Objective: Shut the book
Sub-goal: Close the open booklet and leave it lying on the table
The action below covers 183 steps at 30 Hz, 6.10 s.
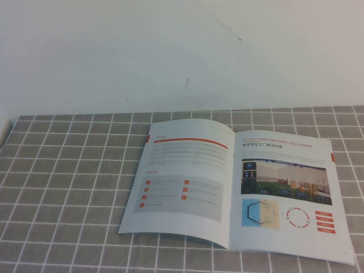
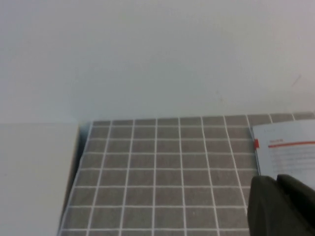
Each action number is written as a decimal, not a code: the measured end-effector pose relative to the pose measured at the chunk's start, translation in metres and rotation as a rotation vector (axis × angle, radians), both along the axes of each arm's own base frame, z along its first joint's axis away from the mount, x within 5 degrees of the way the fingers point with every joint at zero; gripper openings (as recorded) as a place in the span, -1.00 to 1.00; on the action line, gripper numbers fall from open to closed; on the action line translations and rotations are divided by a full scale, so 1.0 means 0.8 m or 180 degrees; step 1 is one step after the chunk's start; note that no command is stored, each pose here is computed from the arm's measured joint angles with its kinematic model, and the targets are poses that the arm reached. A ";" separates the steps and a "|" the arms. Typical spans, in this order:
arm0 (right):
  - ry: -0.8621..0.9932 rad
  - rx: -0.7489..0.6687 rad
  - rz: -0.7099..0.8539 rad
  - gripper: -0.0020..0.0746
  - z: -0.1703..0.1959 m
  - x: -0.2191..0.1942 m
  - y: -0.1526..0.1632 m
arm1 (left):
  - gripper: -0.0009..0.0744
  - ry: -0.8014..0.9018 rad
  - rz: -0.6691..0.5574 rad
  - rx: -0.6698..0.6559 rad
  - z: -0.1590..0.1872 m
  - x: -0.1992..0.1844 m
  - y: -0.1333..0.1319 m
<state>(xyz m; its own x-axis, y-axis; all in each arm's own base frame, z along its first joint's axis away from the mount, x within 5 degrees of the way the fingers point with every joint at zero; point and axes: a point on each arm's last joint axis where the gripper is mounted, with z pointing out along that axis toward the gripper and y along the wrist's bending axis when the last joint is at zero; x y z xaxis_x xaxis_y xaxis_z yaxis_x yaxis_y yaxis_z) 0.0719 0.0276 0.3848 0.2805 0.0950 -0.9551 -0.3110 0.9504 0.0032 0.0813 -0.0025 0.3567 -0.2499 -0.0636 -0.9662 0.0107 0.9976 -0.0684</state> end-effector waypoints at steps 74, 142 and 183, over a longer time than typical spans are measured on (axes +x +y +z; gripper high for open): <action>0.4110 -0.1120 0.0901 -0.95 -0.250 0.296 0.050 | -0.99 0.1838 -0.1172 -0.0502 -0.168 0.381 -0.062; 0.4496 -0.1311 0.0882 -0.95 -0.325 0.348 0.052 | -0.99 0.2506 -0.1847 -0.0610 -0.268 0.412 -0.212; 0.4593 -0.1708 0.1242 -0.95 -0.216 0.389 0.069 | -0.98 0.0662 -0.3124 -0.0044 0.003 0.341 -0.240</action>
<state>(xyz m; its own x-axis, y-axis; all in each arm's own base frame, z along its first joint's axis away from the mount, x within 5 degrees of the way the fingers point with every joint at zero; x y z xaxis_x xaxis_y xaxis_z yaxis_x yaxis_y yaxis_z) 0.3832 0.0826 0.2122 -0.8122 -0.4803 -0.3310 -0.5585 0.8041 0.2036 0.3544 -0.1948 0.3587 -0.3616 0.2503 -0.8981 0.8150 0.5527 -0.1740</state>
